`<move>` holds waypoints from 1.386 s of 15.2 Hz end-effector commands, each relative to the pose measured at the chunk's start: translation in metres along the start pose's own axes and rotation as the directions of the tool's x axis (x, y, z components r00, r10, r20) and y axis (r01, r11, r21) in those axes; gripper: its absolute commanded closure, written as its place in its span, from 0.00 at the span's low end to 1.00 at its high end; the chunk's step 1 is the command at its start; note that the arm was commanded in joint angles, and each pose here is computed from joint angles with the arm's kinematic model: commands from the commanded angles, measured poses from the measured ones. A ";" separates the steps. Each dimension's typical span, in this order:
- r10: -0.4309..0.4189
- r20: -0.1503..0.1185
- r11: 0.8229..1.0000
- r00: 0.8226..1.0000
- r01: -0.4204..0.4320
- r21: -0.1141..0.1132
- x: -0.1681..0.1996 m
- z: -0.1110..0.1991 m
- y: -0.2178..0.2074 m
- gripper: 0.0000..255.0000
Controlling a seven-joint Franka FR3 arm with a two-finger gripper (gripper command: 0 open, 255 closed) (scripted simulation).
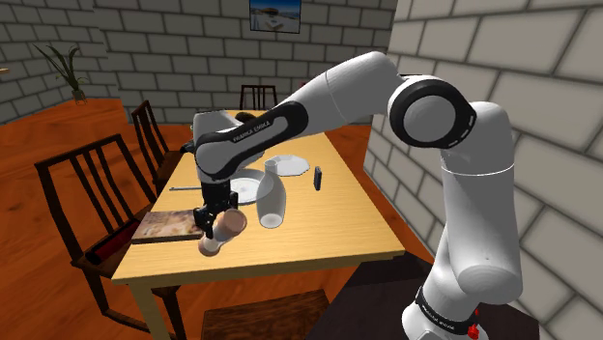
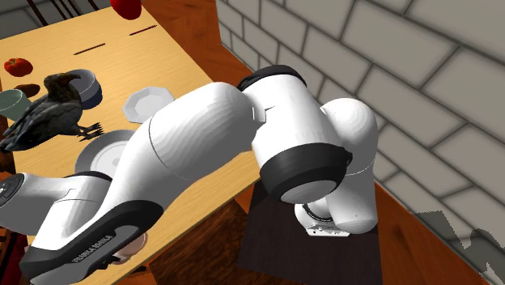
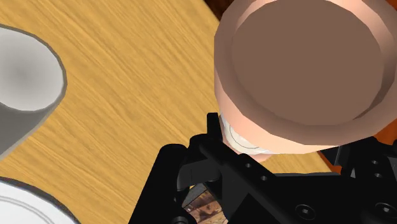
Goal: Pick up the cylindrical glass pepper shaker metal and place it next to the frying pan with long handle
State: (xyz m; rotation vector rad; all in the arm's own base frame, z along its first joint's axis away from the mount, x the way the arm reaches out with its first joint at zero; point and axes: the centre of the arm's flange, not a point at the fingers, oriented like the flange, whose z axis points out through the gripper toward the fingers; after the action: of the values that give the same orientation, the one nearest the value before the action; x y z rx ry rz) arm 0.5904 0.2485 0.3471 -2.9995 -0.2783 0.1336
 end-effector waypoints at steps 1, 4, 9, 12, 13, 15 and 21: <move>0.000 -0.001 1.000 1.000 0.000 0.000 0.001 0.010 0.001 1.00; 0.000 -0.001 1.000 1.000 0.000 0.000 0.002 0.026 0.004 1.00; 0.000 -0.001 1.000 1.000 0.000 0.000 0.004 0.052 0.007 1.00; 0.000 -0.001 1.000 1.000 0.000 0.000 0.005 0.064 0.009 1.00; 0.000 -0.001 1.000 1.000 0.000 0.000 0.005 0.064 0.009 1.00; 0.000 -0.001 1.000 1.000 0.000 0.000 0.005 0.064 0.009 1.00; 0.000 -0.001 1.000 1.000 0.000 0.000 0.005 0.064 0.009 0.00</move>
State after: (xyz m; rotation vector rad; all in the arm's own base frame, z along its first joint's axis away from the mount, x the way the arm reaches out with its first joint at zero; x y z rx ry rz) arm 0.5902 0.2483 0.2829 -2.9995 -0.2782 0.1326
